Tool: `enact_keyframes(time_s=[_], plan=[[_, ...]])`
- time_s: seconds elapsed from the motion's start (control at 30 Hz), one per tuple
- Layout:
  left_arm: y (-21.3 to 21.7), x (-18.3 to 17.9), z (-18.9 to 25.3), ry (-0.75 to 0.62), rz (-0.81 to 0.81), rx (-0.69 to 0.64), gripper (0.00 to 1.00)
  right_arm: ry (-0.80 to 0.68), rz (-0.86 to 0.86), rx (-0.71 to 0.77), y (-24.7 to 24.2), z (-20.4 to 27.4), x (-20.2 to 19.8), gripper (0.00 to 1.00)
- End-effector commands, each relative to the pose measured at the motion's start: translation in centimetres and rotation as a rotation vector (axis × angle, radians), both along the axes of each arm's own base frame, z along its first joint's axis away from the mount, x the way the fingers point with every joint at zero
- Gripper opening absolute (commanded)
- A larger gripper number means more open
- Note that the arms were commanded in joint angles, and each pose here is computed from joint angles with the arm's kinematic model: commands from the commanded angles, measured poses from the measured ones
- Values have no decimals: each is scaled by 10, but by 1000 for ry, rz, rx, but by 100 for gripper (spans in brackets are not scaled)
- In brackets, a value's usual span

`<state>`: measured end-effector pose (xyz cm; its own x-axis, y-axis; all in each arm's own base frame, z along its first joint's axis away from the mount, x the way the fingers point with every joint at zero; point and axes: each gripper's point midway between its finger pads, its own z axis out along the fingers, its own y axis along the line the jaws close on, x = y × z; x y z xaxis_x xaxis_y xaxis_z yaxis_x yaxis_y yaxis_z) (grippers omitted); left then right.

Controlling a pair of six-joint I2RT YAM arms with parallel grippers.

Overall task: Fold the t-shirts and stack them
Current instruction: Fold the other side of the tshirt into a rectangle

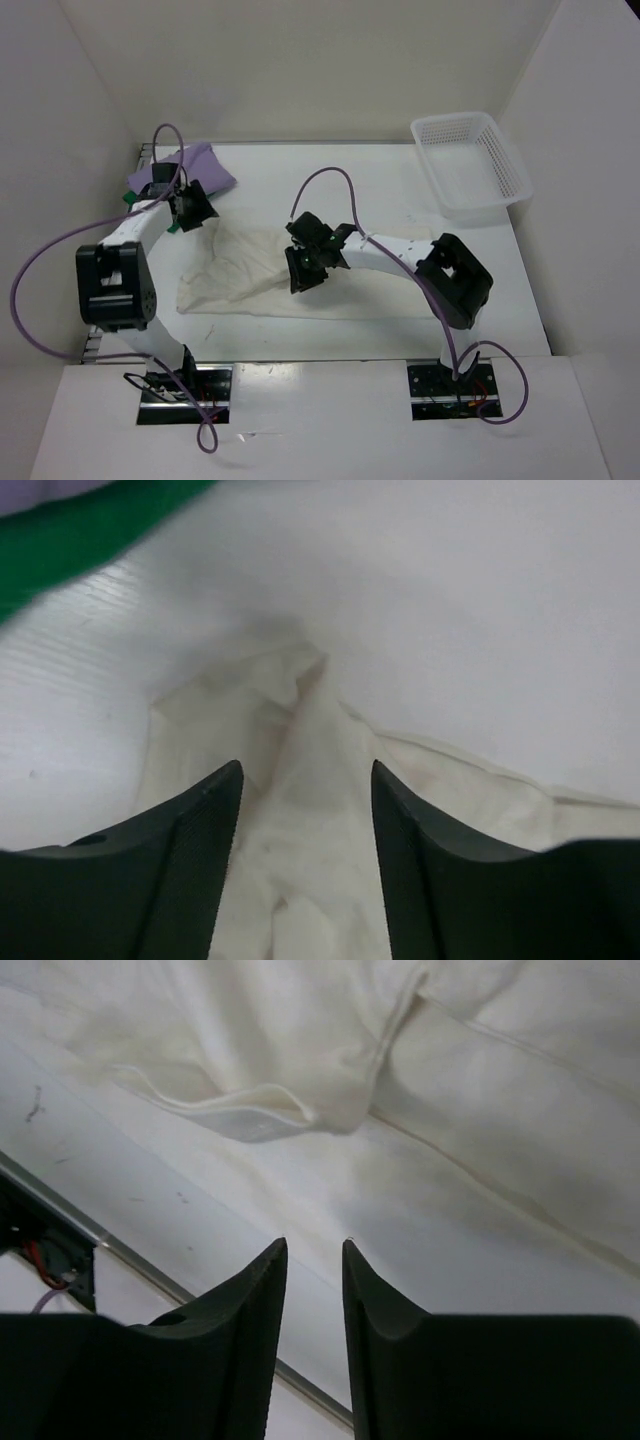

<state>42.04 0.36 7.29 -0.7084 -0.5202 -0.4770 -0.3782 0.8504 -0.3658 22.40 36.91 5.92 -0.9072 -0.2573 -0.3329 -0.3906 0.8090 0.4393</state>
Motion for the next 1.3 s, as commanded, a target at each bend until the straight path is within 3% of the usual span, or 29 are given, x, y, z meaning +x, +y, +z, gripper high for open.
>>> enact_keyframes(time_s=[0.0,0.03,0.1,0.13,0.17,0.2,0.27,0.37,0.47,0.53,0.87,1.27], plan=[[6,-16,75,-152,39,34,60,-69,9,-59,-11,17,6,35],[-3,-33,87,-159,13,5,52,-86,1,-59,-14,24,7,35],[-14,-63,70,-85,7,-48,38,-124,-20,0,-15,52,16,35],[-21,-81,68,-64,-1,-76,30,-115,-33,20,-17,58,18,29],[-36,-97,61,-30,-15,-140,15,-132,-43,40,-16,66,24,12],[-43,-124,32,49,-5,-176,10,-149,-53,69,-14,77,25,5],[-57,-150,24,79,19,-233,3,-168,-79,91,-13,87,28,0],[-70,-169,20,128,74,-304,6,-198,-117,141,-16,104,32,0],[-67,-178,4,168,115,-265,32,-198,-121,151,-20,108,31,0],[-78,-177,-4,183,112,-315,36,-212,-121,168,-19,114,32,1],[-63,-188,-29,185,216,-205,36,-208,-123,185,-24,117,25,6],[-68,-192,-52,215,196,-207,41,-201,-144,191,-33,118,25,12]])
